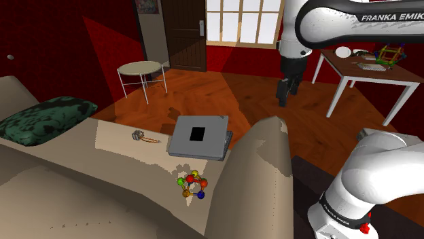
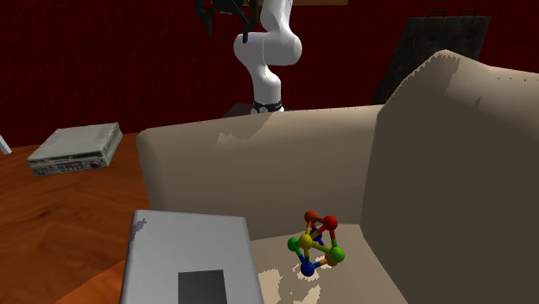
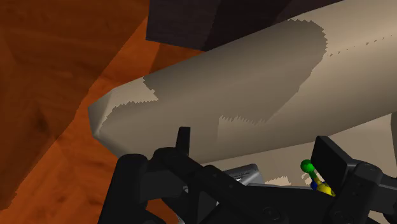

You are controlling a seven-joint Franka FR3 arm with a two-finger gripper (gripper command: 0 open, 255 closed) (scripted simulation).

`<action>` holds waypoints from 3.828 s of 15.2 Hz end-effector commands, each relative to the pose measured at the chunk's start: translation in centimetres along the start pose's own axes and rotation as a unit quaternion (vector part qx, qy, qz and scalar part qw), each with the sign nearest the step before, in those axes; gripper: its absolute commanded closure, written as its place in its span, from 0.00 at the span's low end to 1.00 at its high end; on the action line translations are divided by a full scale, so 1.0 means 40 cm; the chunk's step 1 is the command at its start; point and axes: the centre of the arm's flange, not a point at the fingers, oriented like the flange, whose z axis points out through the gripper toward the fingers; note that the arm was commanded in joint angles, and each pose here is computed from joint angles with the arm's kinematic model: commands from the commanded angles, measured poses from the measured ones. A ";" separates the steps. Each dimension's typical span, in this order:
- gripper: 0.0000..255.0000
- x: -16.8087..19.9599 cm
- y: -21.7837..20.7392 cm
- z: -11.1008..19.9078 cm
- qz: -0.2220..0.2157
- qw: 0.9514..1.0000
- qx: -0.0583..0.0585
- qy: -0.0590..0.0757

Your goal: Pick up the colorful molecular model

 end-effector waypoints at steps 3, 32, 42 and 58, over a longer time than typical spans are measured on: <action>0.00 0.029 -0.037 0.045 -0.002 1.000 0.002 0.001; 0.00 0.432 -0.599 0.684 -0.038 0.999 0.027 0.013; 0.00 0.520 -0.736 0.859 -0.046 0.998 0.032 0.016; 1.00 0.524 -0.744 0.919 -0.046 0.998 0.032 0.016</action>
